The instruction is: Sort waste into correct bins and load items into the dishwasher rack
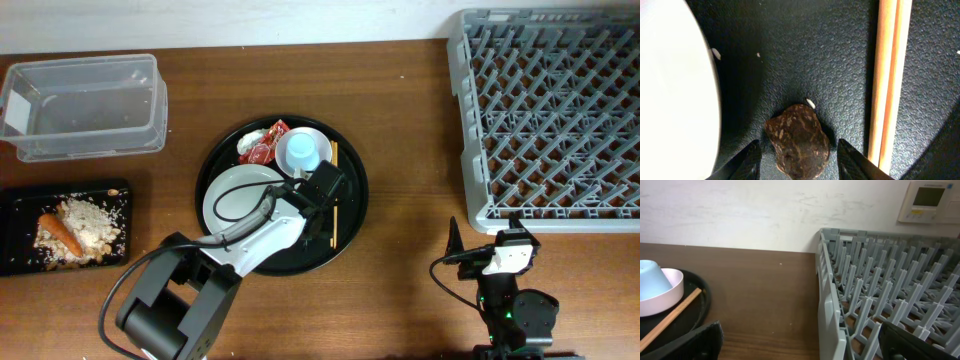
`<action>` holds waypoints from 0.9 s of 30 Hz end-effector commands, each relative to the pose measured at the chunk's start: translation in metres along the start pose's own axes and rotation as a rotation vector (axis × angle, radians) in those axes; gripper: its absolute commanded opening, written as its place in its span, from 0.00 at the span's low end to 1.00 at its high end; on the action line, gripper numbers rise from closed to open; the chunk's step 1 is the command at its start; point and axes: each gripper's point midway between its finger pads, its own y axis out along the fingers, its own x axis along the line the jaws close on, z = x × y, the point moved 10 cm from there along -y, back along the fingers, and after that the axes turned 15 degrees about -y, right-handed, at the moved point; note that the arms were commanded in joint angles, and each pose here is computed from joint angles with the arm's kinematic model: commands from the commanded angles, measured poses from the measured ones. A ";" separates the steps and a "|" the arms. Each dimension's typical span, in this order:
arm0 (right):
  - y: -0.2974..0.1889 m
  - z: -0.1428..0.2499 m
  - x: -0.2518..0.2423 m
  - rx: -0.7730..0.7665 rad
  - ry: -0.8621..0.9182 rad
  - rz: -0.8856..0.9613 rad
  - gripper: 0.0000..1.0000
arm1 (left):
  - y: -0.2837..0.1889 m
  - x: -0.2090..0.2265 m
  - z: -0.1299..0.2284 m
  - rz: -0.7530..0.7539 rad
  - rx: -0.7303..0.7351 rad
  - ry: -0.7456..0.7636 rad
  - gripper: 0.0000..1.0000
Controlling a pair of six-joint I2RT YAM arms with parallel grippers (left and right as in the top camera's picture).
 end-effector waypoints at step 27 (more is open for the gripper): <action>0.000 0.002 0.001 0.002 0.005 -0.002 0.98 | 0.017 0.001 0.005 -0.028 0.022 0.004 0.36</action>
